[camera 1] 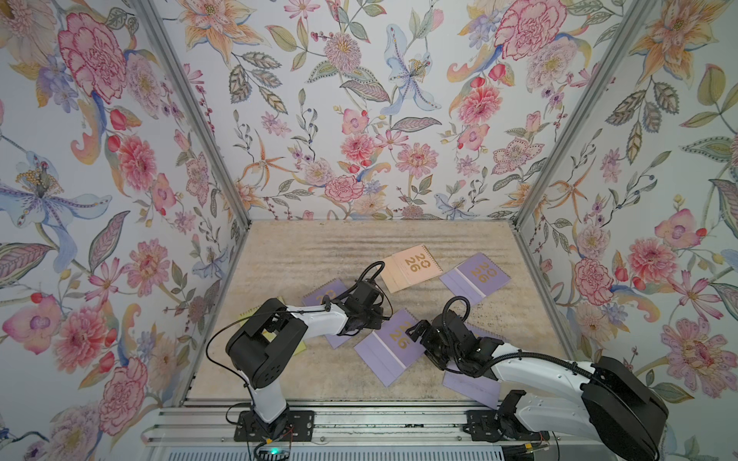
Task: Stack the calendars
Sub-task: Adjust the calendar at the center of the board.
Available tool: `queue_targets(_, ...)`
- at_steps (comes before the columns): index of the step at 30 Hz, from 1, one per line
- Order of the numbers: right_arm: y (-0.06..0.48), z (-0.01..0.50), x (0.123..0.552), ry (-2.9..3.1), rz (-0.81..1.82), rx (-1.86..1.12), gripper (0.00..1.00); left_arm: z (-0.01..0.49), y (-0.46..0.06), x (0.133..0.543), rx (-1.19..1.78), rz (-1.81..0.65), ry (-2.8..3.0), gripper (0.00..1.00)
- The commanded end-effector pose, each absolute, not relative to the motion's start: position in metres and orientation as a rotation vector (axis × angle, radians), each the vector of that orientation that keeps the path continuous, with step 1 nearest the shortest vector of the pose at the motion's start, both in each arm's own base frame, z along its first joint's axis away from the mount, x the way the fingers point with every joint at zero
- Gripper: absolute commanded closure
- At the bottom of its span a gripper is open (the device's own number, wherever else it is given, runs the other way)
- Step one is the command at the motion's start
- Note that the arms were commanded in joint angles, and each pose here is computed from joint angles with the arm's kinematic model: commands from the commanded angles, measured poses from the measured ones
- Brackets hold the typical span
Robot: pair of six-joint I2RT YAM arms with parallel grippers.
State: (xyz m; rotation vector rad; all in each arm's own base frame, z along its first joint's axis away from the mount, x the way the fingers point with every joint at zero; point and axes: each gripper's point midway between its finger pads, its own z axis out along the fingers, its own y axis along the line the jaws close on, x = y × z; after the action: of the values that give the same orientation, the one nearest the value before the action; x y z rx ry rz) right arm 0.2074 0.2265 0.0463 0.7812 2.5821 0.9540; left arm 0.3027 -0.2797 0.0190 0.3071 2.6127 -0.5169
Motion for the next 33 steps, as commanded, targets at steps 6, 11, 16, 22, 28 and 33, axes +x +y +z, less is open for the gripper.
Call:
queue_targets(6, 0.2, 0.019, 0.212, 2.648, 0.864, 0.856, 0.01, 0.01, -0.291, 0.285, 0.331, -0.568, 2.698, 1.0)
queue_targets(11, 0.198, 0.023, 0.225, 2.644, 0.897, 0.844, 0.01, 0.013, -0.293, 0.284, 0.311, -0.591, 2.7, 1.0)
queue_targets(16, 0.203, 0.022, 0.236, 2.666, 0.917, 0.806, 0.01, 0.014, -0.299, 0.283, 0.295, -0.644, 2.702, 1.0)
queue_targets(22, 0.205, 0.023, 0.251, 2.681, 0.939, 0.767, 0.01, 0.017, -0.301, 0.284, 0.268, -0.653, 2.699, 1.0)
queue_targets(28, 0.21, 0.023, 0.258, 2.708, 0.954, 0.735, 0.01, 0.019, -0.298, 0.287, 0.252, -0.634, 2.7, 1.0)
queue_targets(33, 0.21, 0.028, 0.26, 2.7, 0.955, 0.701, 0.01, 0.019, -0.299, 0.287, 0.241, -0.643, 2.695, 1.0)
